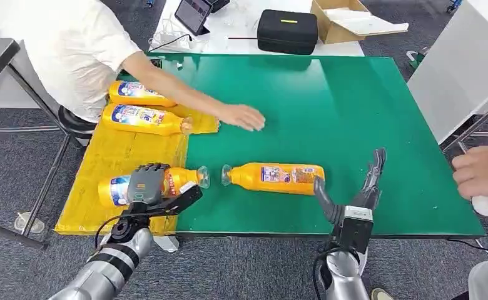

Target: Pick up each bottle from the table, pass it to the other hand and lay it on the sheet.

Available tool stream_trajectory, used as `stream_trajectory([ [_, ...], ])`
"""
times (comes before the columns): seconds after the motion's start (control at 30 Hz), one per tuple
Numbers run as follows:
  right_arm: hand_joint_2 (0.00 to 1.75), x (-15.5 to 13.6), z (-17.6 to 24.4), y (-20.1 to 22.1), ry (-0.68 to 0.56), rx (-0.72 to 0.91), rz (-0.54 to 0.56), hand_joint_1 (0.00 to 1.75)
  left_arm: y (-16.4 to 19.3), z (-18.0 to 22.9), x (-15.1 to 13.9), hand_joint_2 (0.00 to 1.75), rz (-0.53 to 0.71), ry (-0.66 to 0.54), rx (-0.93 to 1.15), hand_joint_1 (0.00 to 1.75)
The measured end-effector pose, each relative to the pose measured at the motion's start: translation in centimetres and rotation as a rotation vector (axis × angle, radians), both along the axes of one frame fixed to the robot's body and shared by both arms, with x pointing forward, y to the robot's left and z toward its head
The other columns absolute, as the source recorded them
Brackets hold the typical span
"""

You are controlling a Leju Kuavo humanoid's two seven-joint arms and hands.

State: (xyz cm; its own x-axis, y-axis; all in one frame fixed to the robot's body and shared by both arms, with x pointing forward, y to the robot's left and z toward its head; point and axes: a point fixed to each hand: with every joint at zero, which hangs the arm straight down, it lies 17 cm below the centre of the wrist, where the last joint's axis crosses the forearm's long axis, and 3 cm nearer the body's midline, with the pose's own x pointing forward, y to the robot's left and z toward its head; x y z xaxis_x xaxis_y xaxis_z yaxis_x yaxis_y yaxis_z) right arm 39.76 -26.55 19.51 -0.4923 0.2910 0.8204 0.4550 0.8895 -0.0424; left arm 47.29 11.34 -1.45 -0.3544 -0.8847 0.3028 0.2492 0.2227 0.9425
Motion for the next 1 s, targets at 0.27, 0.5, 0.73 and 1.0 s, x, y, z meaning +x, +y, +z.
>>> stream_trajectory([
  [0.27, 1.75, 0.2, -1.1, 0.0, 0.027, -0.009, 0.006, 0.00, 0.5, -0.8, 0.3, 1.75, 0.002, 0.042, 0.022, 0.00],
  [0.5, 1.75, 0.3, -1.8, 0.2, 0.045, -0.004, 0.022, 0.00, -0.3, -1.7, 0.1, 1.75, -0.059, 0.147, 0.043, 0.00],
  [0.73, 1.75, 0.5, -2.2, 0.2, 0.055, -0.006, 0.023, 0.00, -3.5, -0.8, -1.7, 1.75, -0.208, 0.223, -0.146, 0.00],
  [1.0, 1.75, 0.8, -2.2, 0.4, 0.056, -0.009, 0.019, 0.00, -4.4, 0.5, -1.5, 1.75, -0.228, 0.170, -0.171, 0.00],
])
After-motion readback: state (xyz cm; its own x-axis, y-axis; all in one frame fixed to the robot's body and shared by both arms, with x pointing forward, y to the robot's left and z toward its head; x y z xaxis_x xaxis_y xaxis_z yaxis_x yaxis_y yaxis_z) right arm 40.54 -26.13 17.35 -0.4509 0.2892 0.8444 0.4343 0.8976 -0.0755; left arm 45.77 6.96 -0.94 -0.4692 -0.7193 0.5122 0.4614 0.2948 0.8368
